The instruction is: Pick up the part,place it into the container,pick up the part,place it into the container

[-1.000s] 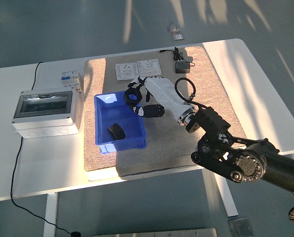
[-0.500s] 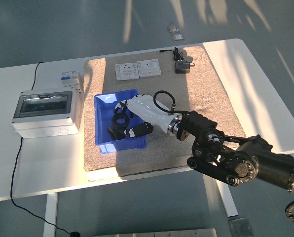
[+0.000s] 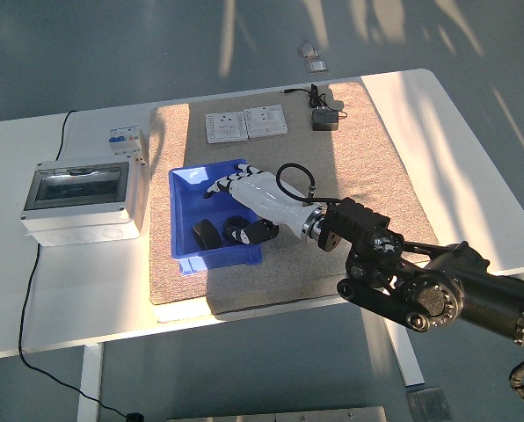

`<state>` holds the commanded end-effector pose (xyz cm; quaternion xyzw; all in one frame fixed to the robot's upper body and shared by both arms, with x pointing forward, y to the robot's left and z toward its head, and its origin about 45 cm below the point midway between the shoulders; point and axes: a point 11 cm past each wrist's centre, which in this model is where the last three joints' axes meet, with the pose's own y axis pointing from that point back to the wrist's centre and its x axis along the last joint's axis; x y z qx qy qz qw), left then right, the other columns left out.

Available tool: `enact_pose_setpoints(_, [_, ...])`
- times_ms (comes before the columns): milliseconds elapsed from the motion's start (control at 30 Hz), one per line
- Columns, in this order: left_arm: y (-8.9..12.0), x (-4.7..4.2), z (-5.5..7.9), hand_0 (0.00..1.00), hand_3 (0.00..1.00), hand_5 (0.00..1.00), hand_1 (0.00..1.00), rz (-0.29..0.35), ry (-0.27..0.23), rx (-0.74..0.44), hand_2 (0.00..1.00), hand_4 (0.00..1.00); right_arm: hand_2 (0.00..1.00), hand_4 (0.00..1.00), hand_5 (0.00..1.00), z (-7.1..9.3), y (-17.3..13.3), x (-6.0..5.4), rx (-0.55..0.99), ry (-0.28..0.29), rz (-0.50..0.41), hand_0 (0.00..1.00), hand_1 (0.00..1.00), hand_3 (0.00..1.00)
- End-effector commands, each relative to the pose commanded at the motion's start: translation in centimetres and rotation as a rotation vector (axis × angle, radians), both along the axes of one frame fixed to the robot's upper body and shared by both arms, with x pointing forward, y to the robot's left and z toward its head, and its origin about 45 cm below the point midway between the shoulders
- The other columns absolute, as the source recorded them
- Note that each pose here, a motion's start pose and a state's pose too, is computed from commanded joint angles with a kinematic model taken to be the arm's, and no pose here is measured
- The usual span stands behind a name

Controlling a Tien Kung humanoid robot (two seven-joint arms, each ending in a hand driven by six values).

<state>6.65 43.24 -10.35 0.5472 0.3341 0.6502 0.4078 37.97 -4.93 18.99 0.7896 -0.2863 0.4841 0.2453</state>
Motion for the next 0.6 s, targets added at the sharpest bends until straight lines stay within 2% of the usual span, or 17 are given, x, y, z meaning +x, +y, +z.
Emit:
enact_pose_setpoints(33, [0.0, 0.00, 0.0, 0.677, 0.735, 0.824, 0.660, 0.000, 0.000, 0.000, 0.656, 0.767, 0.881, 0.420, 0.002, 0.2, -0.3, 0.1, 0.033, -0.002, -0.012, 0.998, 0.911, 0.814])
enact_pose_setpoints(67, [0.0, -0.03, 0.0, 0.677, 0.732, 0.823, 0.659, 0.000, 0.000, 0.001, 0.656, 0.765, 0.839, 0.444, 0.002, 0.4, -0.7, 0.2, 0.068, -0.003, -0.027, 0.998, 0.862, 0.768])
enact_pose_setpoints(233, [-0.3, -0.46, -0.2, 0.677, 0.732, 0.823, 0.659, 0.008, 0.001, -0.005, 0.656, 0.765, 0.839, 0.444, 0.002, 1.2, -4.4, 0.6, 0.289, 0.005, -0.153, 0.998, 0.862, 0.768])
enact_pose_setpoints(267, [-0.4, -0.56, -0.2, 0.677, 0.731, 0.822, 0.659, 0.011, 0.001, -0.007, 0.656, 0.765, 0.797, 0.497, 0.002, 1.3, -5.4, 0.6, 0.337, 0.002, -0.184, 0.916, 0.795, 0.714])
enact_pose_setpoints(367, [-0.6, -0.71, -0.3, 0.677, 0.731, 0.822, 0.659, 0.014, 0.001, -0.011, 0.656, 0.765, 0.797, 0.497, 0.002, 1.9, -8.7, 0.7, 0.482, -0.008, -0.288, 0.916, 0.795, 0.714])
enact_pose_setpoints(433, [-0.7, -0.74, -0.3, 0.677, 0.731, 0.822, 0.659, 0.014, 0.001, -0.013, 0.656, 0.765, 0.797, 0.497, 0.002, 2.1, -10.6, 0.6, 0.558, -0.012, -0.343, 0.916, 0.795, 0.714])
enact_pose_setpoints(467, [-0.7, -0.78, -0.4, 0.677, 0.729, 0.820, 0.658, 0.014, 0.001, -0.013, 0.656, 0.764, 0.740, 0.513, 0.002, 2.2, -11.7, 0.5, 0.603, -0.008, -0.370, 0.807, 0.713, 0.677])
enact_pose_setpoints(600, [-0.9, -1.01, -0.5, 0.677, 0.729, 0.820, 0.658, 0.018, 0.002, -0.017, 0.656, 0.764, 0.740, 0.513, 0.002, 2.4, -14.7, -0.3, 0.735, 0.008, -0.448, 0.807, 0.713, 0.677])
